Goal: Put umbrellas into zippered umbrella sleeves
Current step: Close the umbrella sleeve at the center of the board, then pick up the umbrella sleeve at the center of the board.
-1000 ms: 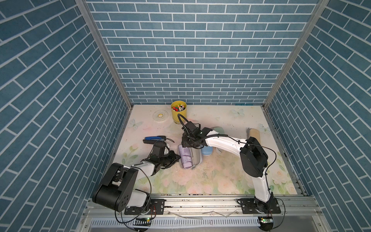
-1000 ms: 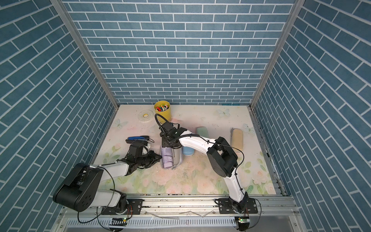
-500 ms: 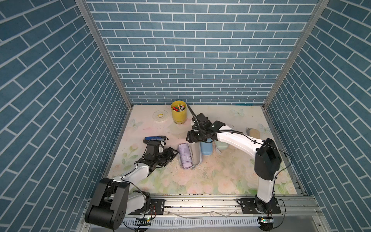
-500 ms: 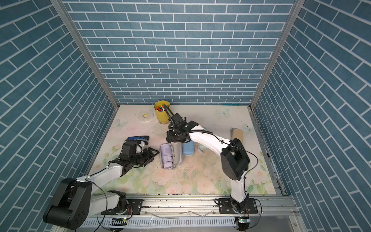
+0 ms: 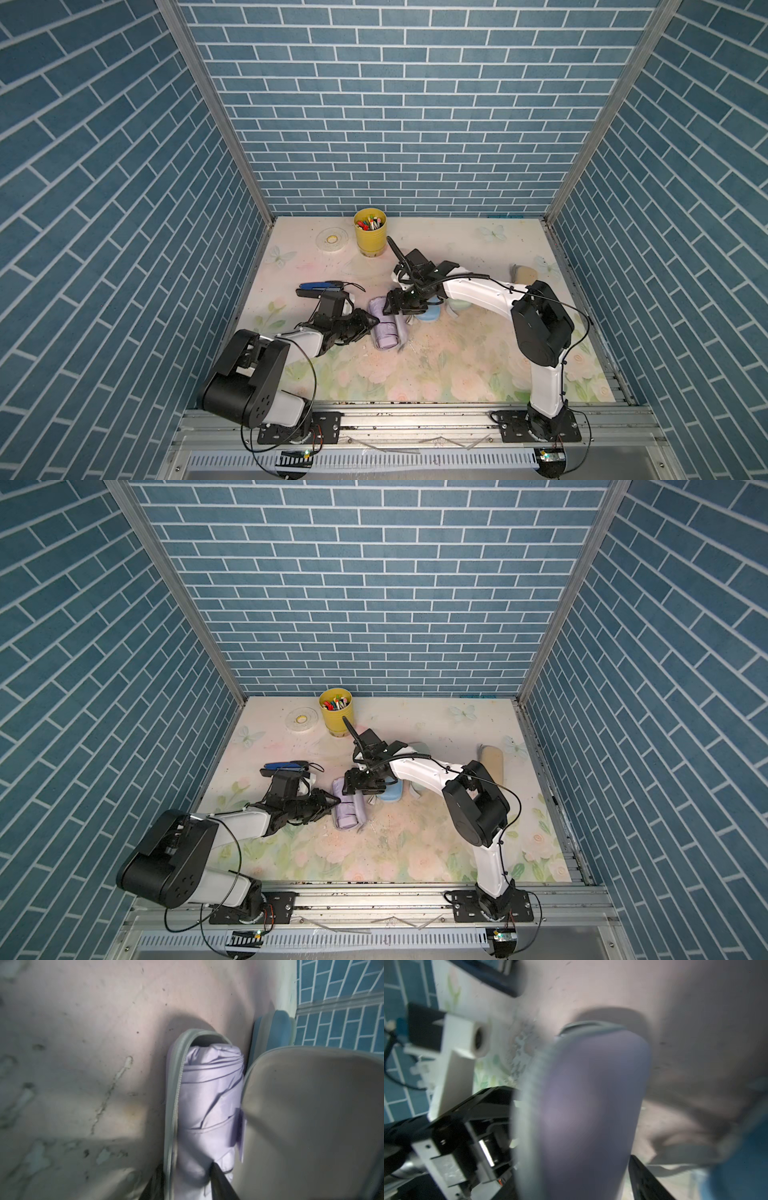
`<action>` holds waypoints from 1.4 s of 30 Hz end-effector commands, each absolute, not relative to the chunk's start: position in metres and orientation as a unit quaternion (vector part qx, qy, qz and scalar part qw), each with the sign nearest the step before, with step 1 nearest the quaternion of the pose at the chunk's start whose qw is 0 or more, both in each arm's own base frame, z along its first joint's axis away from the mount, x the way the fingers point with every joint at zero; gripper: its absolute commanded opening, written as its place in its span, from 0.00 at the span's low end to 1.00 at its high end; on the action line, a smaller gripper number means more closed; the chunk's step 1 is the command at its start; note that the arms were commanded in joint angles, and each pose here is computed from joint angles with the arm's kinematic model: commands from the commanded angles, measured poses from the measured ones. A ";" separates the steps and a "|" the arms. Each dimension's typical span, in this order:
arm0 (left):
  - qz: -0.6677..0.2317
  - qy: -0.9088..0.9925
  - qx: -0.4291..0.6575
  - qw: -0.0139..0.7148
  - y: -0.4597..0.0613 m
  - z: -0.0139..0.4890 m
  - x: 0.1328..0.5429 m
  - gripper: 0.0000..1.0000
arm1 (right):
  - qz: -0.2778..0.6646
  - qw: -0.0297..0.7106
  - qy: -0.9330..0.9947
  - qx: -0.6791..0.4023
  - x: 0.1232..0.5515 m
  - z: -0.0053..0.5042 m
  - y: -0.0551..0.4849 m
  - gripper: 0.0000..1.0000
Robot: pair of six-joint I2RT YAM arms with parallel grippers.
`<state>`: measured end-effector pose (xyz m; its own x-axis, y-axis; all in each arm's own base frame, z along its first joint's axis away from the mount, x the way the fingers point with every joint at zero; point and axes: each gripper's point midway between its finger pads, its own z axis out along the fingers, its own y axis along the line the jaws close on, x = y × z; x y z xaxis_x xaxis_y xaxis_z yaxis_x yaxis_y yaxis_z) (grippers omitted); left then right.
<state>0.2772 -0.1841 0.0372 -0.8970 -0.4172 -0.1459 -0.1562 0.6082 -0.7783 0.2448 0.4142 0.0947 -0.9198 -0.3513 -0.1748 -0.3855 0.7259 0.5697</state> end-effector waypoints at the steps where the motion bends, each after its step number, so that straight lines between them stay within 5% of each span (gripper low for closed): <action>1: -0.423 0.876 -0.171 0.159 -0.184 0.038 0.282 0.28 | 0.337 0.004 0.916 -0.218 0.231 0.096 0.433 0.70; 5: -0.420 0.868 -0.216 0.155 -0.162 0.038 0.275 0.34 | 0.323 -0.001 0.926 -0.192 0.233 0.072 0.425 0.69; 11: -0.370 0.890 -0.207 0.167 -0.145 0.045 0.262 0.64 | 0.321 0.004 0.930 -0.179 0.239 0.062 0.423 0.64; 17: -0.354 0.910 -0.143 0.165 -0.166 0.049 0.261 0.75 | 0.389 0.039 0.907 -0.156 0.259 0.112 0.418 0.56; 22: -0.356 0.913 -0.133 0.146 -0.176 0.039 0.260 0.73 | 0.379 0.015 0.917 -0.124 0.264 0.090 0.381 0.62; 33: -0.321 0.925 -0.168 0.116 -0.158 0.006 0.241 0.51 | 0.379 -0.028 0.914 -0.144 0.272 0.042 0.394 0.67; 42: -0.343 0.916 -0.180 0.100 -0.165 -0.009 0.240 0.35 | 0.437 -0.047 0.887 -0.138 0.260 0.024 0.431 0.52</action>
<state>0.2619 -0.1814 0.0300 -0.9194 -0.3665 -0.1428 -0.1429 0.6494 -0.7469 0.2674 0.4149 0.0418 -0.9630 -0.2668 -0.0382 -0.2019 0.6205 0.7578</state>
